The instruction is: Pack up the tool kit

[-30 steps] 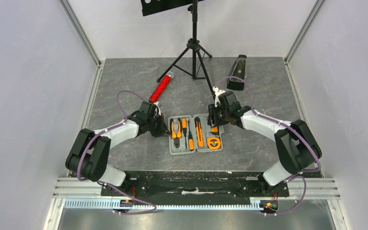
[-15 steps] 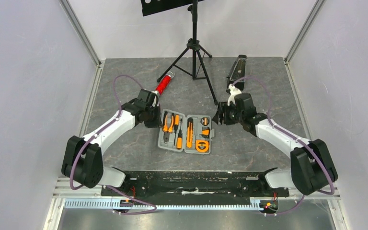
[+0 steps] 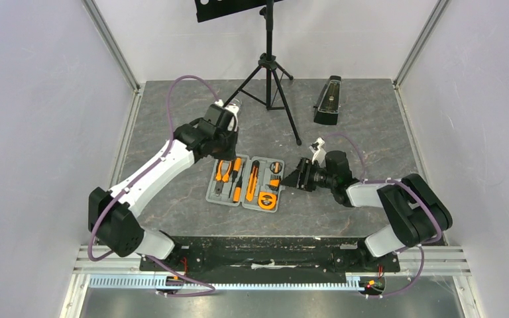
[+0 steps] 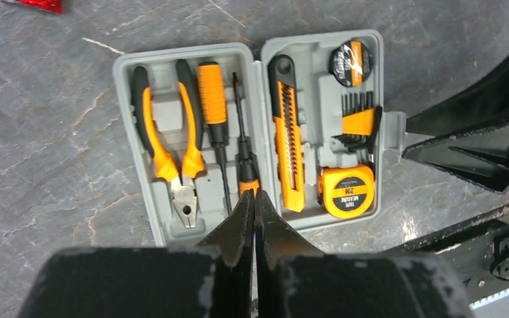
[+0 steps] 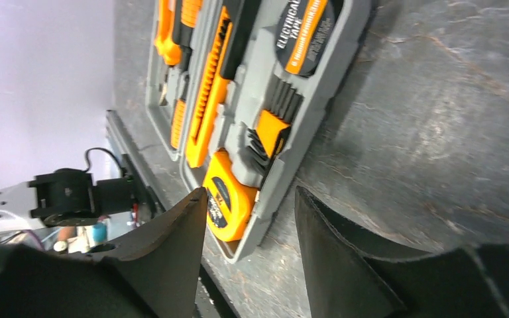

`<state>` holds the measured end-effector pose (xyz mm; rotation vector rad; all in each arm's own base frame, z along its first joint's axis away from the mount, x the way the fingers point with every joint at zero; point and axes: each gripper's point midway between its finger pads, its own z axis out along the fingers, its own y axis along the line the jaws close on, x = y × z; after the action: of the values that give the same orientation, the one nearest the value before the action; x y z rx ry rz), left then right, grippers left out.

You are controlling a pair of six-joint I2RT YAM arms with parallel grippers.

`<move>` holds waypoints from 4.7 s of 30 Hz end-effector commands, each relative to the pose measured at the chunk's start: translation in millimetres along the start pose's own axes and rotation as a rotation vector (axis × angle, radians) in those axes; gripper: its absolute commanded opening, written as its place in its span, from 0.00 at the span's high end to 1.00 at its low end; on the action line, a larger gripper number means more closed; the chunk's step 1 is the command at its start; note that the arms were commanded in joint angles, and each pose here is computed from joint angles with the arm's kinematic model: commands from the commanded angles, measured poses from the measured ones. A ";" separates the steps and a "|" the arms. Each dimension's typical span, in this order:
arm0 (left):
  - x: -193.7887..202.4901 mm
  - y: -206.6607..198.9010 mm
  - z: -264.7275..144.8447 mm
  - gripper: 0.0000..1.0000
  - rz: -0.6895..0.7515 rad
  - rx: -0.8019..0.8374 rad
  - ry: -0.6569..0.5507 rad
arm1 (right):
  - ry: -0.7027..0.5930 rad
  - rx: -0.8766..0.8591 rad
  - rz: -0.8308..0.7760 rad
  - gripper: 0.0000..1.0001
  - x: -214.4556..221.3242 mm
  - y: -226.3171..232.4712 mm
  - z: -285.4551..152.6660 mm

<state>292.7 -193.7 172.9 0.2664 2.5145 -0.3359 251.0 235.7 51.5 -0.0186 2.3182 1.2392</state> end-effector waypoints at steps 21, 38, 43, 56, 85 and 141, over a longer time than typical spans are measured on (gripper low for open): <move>18.0 95.0 63.7 0.63 -0.441 0.048 -0.040 | 0.056 0.052 -0.017 0.63 -5.6 -0.5 22.9; 46.8 66.3 62.8 0.63 -0.555 0.222 -0.044 | 0.111 0.244 -0.284 1.00 -60.9 -0.7 -28.0; 55.0 47.9 60.9 0.63 -0.545 0.278 -0.037 | 0.177 0.311 -0.372 1.00 -87.4 10.8 -40.1; 79.1 17.5 91.3 0.59 -0.636 0.356 -0.010 | 0.203 0.350 -0.385 1.00 -96.1 11.8 -42.8; -10.3 -80.5 10.7 0.44 -0.595 0.823 -0.168 | 0.265 0.337 -0.318 1.00 -46.5 -23.9 -23.1; 137.3 -85.8 117.3 0.76 0.246 0.112 0.571 | -0.036 0.088 -0.177 0.85 -36.9 -38.9 -8.0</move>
<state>229.7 -340.0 62.0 0.7026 2.8435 -0.6597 284.9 184.7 30.2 -0.1261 2.3651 0.9384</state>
